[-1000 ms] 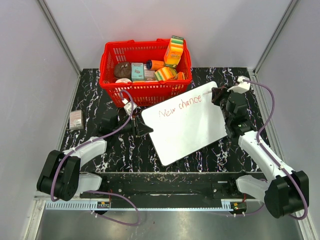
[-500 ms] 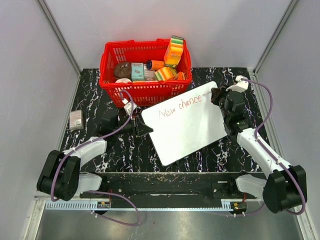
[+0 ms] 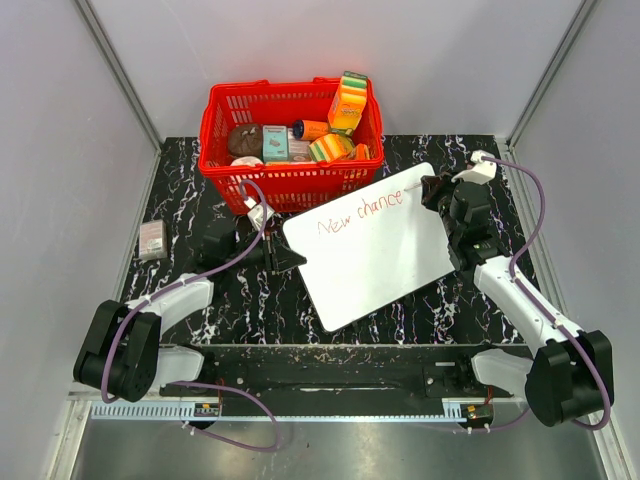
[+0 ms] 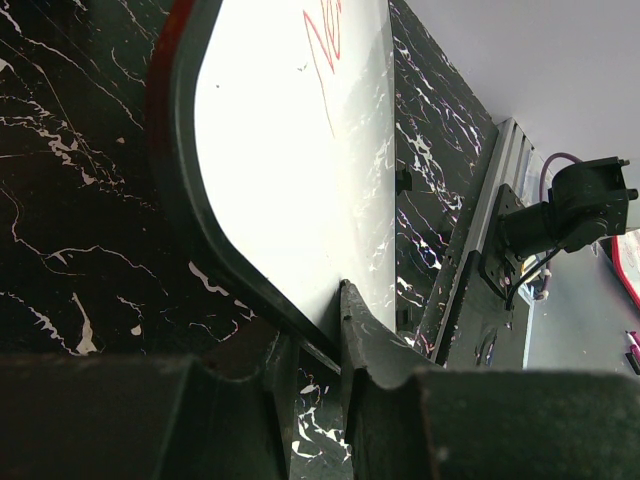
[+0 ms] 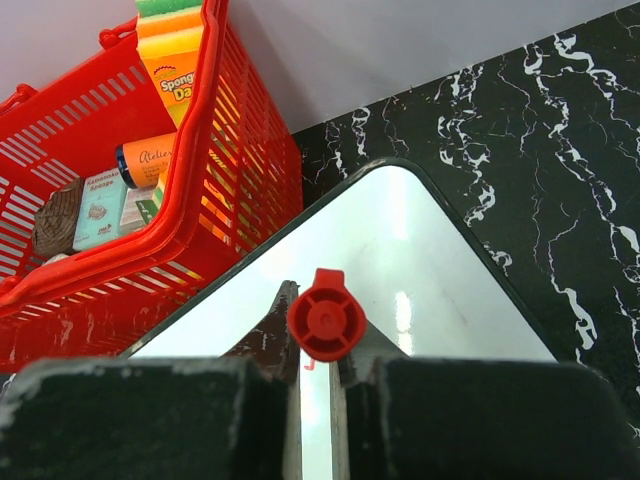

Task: Write a sentence on the whiteboard
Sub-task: Write on the whiteboard with the whiteboard marker without the cap.

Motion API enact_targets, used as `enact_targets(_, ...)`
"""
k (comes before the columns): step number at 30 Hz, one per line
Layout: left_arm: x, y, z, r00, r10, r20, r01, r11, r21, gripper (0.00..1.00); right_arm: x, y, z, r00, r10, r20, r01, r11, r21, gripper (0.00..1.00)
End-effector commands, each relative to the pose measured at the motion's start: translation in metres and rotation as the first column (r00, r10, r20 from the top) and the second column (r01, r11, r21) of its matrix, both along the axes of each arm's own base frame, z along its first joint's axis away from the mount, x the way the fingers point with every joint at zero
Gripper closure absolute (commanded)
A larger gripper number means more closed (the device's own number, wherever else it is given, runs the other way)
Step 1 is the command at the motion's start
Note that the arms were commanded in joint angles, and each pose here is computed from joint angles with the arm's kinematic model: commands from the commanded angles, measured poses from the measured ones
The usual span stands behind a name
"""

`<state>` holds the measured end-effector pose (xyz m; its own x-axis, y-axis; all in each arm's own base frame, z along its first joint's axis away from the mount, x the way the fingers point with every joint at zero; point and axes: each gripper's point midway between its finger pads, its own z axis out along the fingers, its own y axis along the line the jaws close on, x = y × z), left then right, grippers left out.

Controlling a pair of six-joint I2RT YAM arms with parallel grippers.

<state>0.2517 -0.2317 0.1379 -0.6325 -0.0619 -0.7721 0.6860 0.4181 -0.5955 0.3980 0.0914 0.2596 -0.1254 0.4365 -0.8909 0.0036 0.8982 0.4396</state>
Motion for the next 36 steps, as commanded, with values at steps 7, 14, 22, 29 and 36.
enact_targets(7,-0.009,-0.003,-0.025,0.995,-0.073,0.064,0.067,0.993,0.096,1.0,-0.005,0.005,-0.002,0.999,0.033,-0.004,-0.033,0.999,0.023,1.0)
enact_targets(14,-0.009,-0.003,-0.025,0.995,-0.073,0.064,0.067,0.993,0.096,1.0,-0.012,0.003,-0.012,0.999,0.033,-0.027,-0.032,0.999,0.018,1.0)
enact_targets(22,-0.009,-0.002,-0.025,0.995,-0.072,0.064,0.065,0.993,0.096,1.0,-0.015,-0.009,-0.013,0.999,-0.024,-0.026,0.025,1.0,0.003,1.0)
enact_targets(29,-0.009,-0.003,-0.025,0.995,-0.073,0.066,0.067,0.993,0.096,1.0,-0.017,-0.017,-0.014,0.998,-0.059,-0.026,0.059,0.998,0.005,1.0)
enact_targets(36,-0.01,-0.003,-0.025,0.995,-0.074,0.066,0.067,0.993,0.097,1.0,-0.02,-0.011,-0.027,0.998,-0.025,-0.055,0.026,0.999,0.019,1.0)
